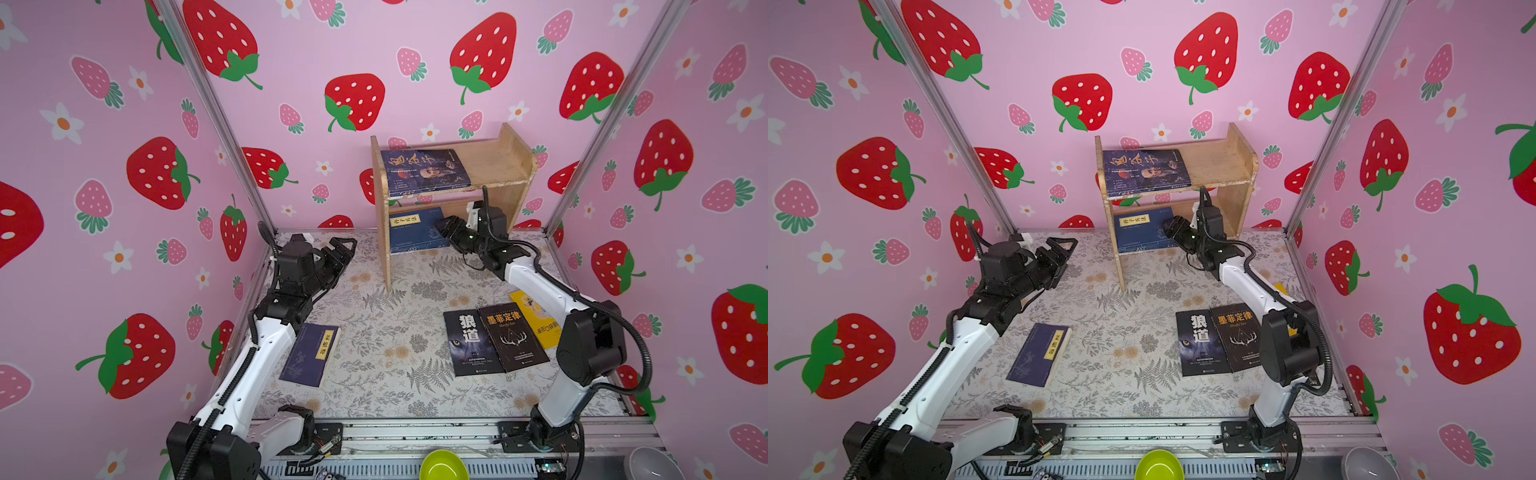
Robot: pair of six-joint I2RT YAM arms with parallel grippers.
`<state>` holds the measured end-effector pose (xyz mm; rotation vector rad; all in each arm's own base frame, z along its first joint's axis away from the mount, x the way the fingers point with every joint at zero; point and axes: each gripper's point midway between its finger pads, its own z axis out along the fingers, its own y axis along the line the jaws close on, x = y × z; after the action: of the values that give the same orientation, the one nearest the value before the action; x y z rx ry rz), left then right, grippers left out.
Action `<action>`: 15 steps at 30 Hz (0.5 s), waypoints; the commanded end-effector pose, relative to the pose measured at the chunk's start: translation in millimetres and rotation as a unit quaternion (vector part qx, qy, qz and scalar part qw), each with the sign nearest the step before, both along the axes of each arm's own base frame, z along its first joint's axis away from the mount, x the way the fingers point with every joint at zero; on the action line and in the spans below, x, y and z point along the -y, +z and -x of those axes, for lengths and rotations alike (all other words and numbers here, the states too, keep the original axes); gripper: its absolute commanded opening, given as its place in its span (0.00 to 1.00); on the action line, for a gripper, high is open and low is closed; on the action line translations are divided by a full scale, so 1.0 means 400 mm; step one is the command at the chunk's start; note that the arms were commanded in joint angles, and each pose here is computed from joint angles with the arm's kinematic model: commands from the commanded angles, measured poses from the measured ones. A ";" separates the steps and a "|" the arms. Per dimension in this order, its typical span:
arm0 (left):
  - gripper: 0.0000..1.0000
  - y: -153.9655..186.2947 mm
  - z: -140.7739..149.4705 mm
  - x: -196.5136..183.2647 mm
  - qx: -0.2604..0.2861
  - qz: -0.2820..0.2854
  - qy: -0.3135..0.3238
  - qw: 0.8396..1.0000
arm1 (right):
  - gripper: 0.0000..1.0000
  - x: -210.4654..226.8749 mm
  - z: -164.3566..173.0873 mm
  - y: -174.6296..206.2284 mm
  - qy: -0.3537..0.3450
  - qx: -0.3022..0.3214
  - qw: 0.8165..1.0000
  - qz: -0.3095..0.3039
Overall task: Stacking books/files
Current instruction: Place the book on the bookshelf.
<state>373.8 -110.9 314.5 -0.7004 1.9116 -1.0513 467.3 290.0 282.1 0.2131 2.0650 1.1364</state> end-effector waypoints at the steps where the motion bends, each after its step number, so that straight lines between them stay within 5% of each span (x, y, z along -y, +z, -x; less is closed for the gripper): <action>1: 0.95 0.003 -0.003 -0.002 0.003 -0.009 -0.005 1.000 | 0.69 0.025 0.002 -0.003 -0.022 0.002 0.999 0.045; 7: 0.97 -0.013 0.010 -0.047 -0.017 -0.069 0.000 0.997 | 0.70 0.050 0.001 0.013 -0.034 0.020 0.996 0.085; 15: 0.97 -0.166 0.047 -0.174 -0.137 -0.132 0.030 0.981 | 0.77 0.044 -0.014 0.018 -0.017 0.033 0.990 0.137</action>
<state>367.5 -55.6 274.3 -0.7456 2.0787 -0.7795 469.4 272.8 279.7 0.1274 2.1281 0.8759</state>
